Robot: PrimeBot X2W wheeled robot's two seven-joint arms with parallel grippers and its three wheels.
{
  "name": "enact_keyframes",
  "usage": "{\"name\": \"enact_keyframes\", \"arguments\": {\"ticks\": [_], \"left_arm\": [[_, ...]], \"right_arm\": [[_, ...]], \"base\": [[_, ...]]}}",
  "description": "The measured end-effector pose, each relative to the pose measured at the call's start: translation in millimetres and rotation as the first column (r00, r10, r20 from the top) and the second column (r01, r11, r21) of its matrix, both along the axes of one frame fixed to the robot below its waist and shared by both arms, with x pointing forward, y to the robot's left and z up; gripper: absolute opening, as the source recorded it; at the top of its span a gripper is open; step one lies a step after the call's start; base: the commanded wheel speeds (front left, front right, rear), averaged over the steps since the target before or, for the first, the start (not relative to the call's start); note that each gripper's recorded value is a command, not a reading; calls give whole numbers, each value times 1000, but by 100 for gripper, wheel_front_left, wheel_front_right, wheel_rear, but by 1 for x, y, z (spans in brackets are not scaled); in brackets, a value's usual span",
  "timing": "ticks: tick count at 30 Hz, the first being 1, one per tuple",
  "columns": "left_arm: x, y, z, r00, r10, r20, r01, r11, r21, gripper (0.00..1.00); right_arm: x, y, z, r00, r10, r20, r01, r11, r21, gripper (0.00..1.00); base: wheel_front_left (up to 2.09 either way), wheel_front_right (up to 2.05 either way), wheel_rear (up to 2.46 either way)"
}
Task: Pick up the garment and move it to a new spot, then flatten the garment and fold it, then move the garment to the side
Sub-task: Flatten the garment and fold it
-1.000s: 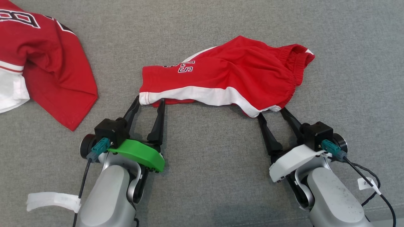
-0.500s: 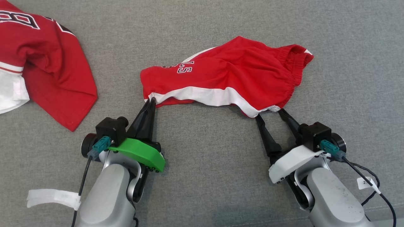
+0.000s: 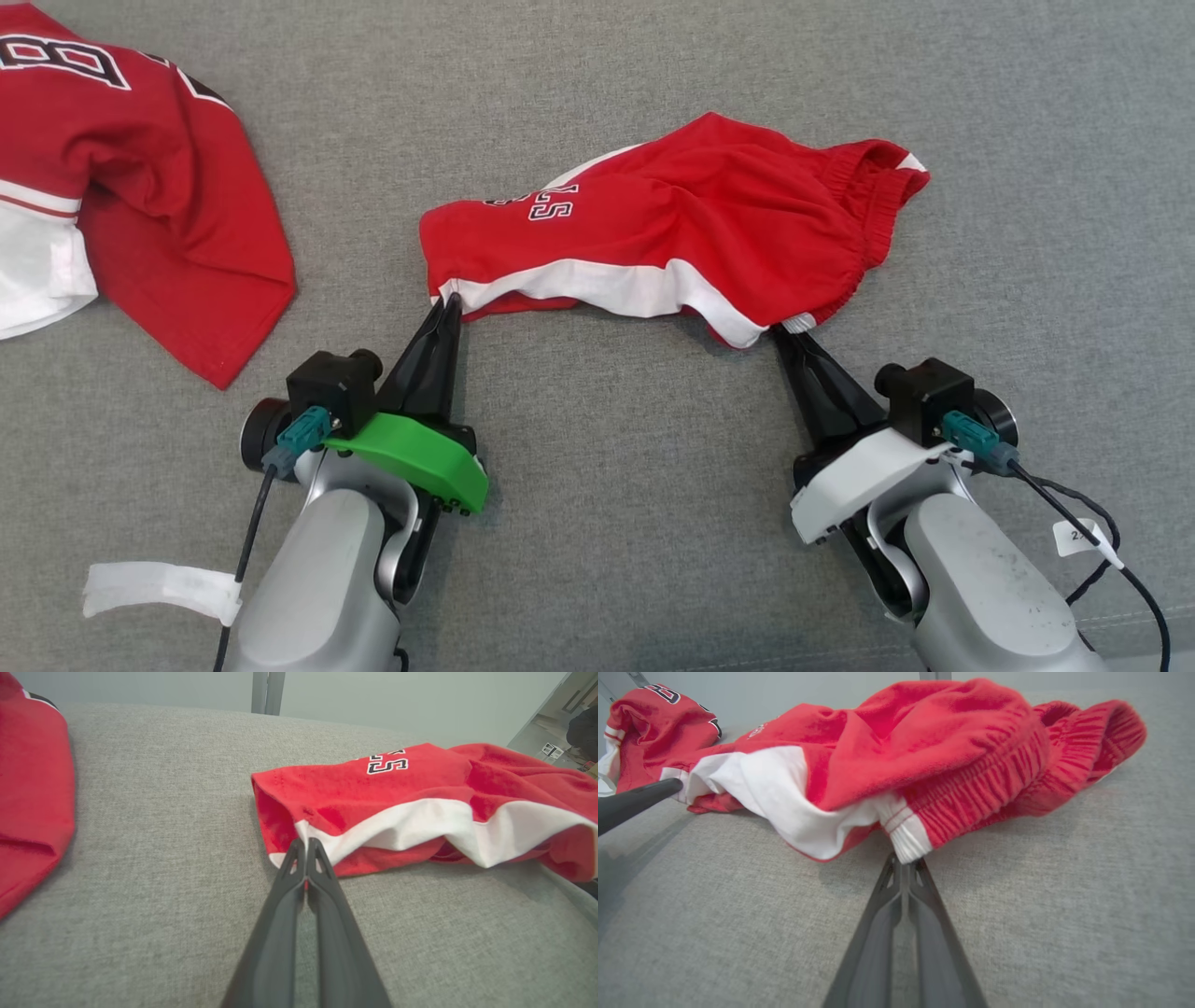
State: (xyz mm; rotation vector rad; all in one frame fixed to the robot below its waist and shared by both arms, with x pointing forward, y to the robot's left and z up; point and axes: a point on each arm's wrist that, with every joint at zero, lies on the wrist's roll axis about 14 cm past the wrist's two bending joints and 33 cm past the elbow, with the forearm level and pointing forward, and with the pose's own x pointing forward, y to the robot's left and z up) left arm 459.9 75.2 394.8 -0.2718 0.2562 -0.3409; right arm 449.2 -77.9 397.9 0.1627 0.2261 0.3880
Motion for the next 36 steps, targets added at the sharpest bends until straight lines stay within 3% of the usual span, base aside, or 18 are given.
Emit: {"name": "enact_keyframes", "arguments": {"ticks": [10,23,31,36], "left_arm": [[-21,6,0,1000,15,-18,-14,1000,16,0],[-86,11,13,999,29,-21,-28,999,25,0],[-87,13,59,992,34,121,-36,999,14,0],[-40,9,126,944,-37,327,12,997,78,0]], "right_arm": [[-24,-12,6,1000,-27,-5,27,1000,-6,0],[-79,-23,38,997,-66,43,65,998,22,0],[-83,-32,80,982,-77,170,72,997,38,0],[-37,-42,134,945,-13,328,34,998,-57,0]], "base": [[0,0,0],[0,0,0],[0,0,0],[0,0,0]]}}
